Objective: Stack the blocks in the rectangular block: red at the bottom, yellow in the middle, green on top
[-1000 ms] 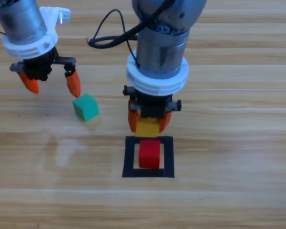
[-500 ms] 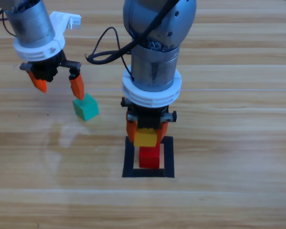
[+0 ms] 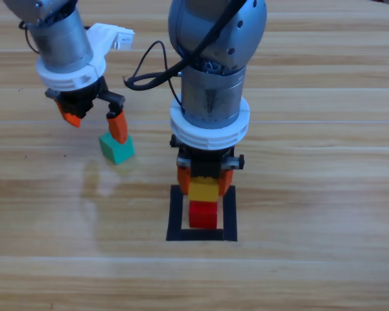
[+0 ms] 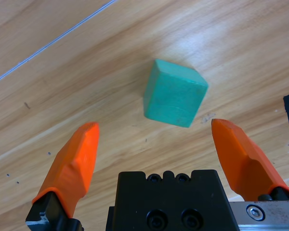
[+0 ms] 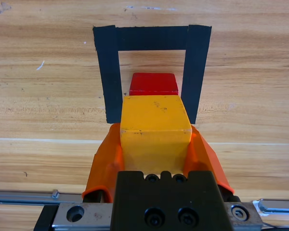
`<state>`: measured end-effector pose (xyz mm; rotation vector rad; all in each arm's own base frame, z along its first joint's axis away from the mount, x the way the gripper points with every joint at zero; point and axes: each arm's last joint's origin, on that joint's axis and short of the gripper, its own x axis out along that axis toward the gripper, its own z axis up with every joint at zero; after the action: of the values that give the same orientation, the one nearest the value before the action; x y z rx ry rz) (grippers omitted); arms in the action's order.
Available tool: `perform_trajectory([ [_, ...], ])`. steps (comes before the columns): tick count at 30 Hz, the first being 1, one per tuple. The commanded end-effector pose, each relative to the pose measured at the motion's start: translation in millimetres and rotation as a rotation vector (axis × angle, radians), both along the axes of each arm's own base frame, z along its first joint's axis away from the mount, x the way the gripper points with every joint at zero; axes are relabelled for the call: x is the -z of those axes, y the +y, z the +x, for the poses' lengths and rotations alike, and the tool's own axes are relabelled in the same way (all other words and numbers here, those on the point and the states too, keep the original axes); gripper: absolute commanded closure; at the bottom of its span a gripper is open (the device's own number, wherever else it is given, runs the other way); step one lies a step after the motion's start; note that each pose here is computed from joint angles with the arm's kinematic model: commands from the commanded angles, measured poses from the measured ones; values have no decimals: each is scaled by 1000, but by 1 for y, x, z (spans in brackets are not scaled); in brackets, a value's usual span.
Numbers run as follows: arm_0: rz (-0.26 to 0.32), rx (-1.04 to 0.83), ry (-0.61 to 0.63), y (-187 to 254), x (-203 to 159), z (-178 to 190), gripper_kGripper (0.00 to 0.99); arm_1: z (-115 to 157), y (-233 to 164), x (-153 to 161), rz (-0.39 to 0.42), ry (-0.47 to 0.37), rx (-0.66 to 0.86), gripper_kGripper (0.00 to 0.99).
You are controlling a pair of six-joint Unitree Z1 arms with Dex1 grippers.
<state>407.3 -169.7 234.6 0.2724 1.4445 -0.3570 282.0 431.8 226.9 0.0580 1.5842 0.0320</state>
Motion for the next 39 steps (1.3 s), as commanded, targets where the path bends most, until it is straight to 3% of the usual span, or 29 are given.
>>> perform_trajectory([
  [1,13,55,39,-18,25,2,0,-6,7,38,-94,50,12,814],
  [11,-2,89,65,-21,37,3,0,-5,8,43,-98,54,21,814],
  [29,26,125,55,-34,56,7,0,-3,15,58,-88,82,12,798],
  [31,27,125,58,-35,59,8,0,-3,16,57,-75,85,0,640],
  [32,27,125,59,-35,60,8,0,-3,16,56,-70,82,-9,482],
  [33,27,124,59,-35,62,8,0,-3,16,54,-67,78,-9,198],
  [34,30,124,61,-35,63,8,0,-3,16,49,-61,71,-13,14],
  [39,32,122,66,-35,68,9,0,-3,10,-1,8,-44,-82,0],
])
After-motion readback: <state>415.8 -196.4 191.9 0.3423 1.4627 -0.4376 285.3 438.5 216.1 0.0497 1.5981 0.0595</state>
